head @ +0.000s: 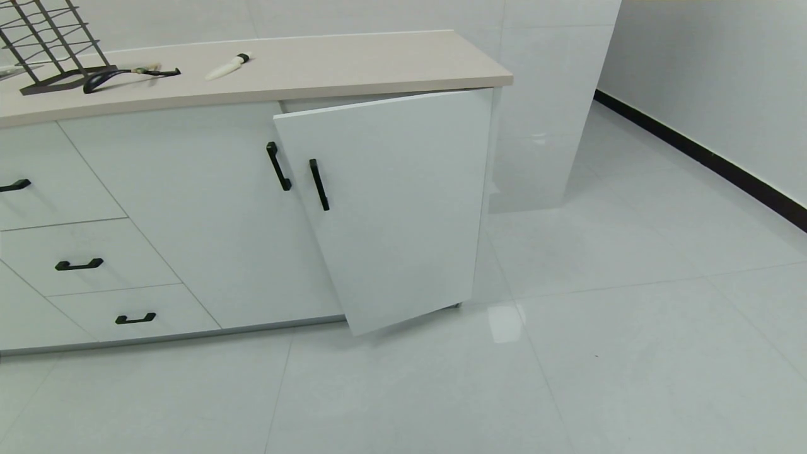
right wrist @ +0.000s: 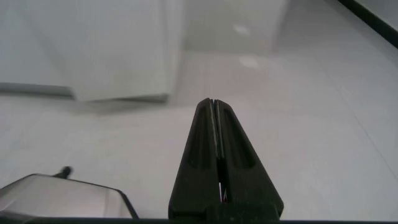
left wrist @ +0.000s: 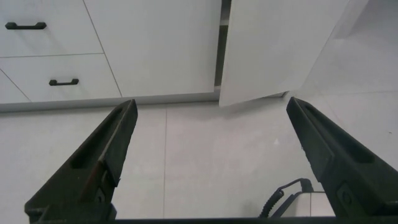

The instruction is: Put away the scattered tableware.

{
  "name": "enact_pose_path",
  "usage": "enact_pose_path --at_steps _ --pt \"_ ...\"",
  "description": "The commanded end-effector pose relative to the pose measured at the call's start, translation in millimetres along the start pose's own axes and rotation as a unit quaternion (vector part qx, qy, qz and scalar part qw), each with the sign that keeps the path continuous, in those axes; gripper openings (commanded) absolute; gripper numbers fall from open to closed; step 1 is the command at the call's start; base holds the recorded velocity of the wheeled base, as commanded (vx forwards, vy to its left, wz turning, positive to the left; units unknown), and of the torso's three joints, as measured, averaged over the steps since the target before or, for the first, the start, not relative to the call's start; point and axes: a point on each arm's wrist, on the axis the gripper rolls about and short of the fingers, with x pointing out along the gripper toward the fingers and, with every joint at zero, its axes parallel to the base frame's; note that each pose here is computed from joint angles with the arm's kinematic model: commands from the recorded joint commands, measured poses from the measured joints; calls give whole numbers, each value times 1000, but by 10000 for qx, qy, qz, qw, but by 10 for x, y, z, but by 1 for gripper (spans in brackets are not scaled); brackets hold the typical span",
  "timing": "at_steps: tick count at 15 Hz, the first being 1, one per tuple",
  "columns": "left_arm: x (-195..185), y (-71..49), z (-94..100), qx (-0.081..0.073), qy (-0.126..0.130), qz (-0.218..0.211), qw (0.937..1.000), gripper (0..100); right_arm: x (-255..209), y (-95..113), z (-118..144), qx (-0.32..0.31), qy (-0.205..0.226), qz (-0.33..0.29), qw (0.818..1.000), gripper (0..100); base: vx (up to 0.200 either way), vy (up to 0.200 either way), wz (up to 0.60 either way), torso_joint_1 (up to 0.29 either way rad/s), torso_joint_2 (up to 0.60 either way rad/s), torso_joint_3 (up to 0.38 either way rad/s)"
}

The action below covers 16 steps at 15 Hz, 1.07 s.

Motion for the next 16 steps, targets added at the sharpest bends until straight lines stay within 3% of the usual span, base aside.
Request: enact_pose_path --at_steps 1,4,10,14,16 --pt "0 0 1 -23 -5 11 10000 100 -13 1 -16 118 -41 -39 9999 0 0 0 0 0 0 0" --pt "0 0 1 38 -5 11 10000 100 -13 1 -16 210 -42 -39 9998 0 0 0 0 0 0 0" --pt "0 0 1 -31 -6 18 10000 100 -13 1 -16 210 -42 -31 9998 0 200 0 0 6 3 4" --pt "0 0 1 -31 -6 18 10000 100 -13 1 -16 217 -42 -31 9998 0 200 200 0 6 2 2" --pt "0 0 1 -31 -6 18 10000 100 -13 1 -16 217 -42 -31 9998 0 0 200 0 7 5 5"
